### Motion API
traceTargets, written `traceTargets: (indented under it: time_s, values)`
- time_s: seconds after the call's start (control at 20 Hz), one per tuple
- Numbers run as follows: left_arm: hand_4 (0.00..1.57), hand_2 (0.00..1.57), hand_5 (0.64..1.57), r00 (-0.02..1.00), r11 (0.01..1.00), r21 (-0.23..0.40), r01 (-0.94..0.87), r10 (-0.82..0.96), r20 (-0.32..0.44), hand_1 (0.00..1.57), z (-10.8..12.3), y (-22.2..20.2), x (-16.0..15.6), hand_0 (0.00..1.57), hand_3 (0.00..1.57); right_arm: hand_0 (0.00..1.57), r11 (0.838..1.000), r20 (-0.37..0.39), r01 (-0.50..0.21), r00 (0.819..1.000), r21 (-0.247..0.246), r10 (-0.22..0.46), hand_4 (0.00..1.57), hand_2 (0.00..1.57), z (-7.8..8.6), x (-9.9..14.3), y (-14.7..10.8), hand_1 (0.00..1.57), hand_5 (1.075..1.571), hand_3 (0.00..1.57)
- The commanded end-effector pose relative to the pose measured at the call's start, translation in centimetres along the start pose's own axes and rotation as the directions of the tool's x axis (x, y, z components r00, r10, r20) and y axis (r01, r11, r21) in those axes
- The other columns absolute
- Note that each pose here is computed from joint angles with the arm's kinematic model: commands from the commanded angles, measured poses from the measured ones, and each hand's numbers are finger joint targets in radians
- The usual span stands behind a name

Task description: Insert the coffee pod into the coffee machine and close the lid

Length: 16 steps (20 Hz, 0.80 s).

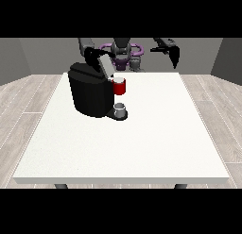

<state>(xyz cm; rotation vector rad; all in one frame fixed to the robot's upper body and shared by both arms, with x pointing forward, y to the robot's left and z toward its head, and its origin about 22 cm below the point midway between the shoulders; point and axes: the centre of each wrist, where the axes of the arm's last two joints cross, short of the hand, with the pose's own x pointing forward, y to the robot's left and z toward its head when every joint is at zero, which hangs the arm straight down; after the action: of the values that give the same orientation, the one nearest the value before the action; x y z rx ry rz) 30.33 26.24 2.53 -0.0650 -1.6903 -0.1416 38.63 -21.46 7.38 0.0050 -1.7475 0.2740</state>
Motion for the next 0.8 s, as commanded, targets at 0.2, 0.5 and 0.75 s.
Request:
traceTargets:
  time_s: [0.2,0.5,0.75]
  values:
    - [0.0,0.0,1.571,1.0,1.0,0.011,0.008,-0.008,-0.023,0.0,0.4,0.7,-0.2,0.0,0.0,0.0,0.999,-0.036,-0.008,0.999,0.037,0.009,0.0,0.0,-1.3,0.5,1.6,0.0,1.571,0.0]
    - [0.16,0.0,1.571,1.0,1.0,0.009,-0.006,0.006,-0.014,0.0,0.9,-0.5,-1.8,0.0,0.0,0.0,0.995,-0.012,-0.055,0.998,0.081,0.056,0.14,0.0,-2.8,2.5,3.2,0.0,1.571,0.0]
    - [0.12,0.0,1.571,0.999,0.999,0.023,-0.024,0.024,-0.042,0.0,1.3,0.2,-1.8,0.0,0.0,0.0,0.986,0.004,-0.131,0.991,0.107,0.131,0.12,0.0,-3.3,3.1,2.9,0.0,1.571,0.0]
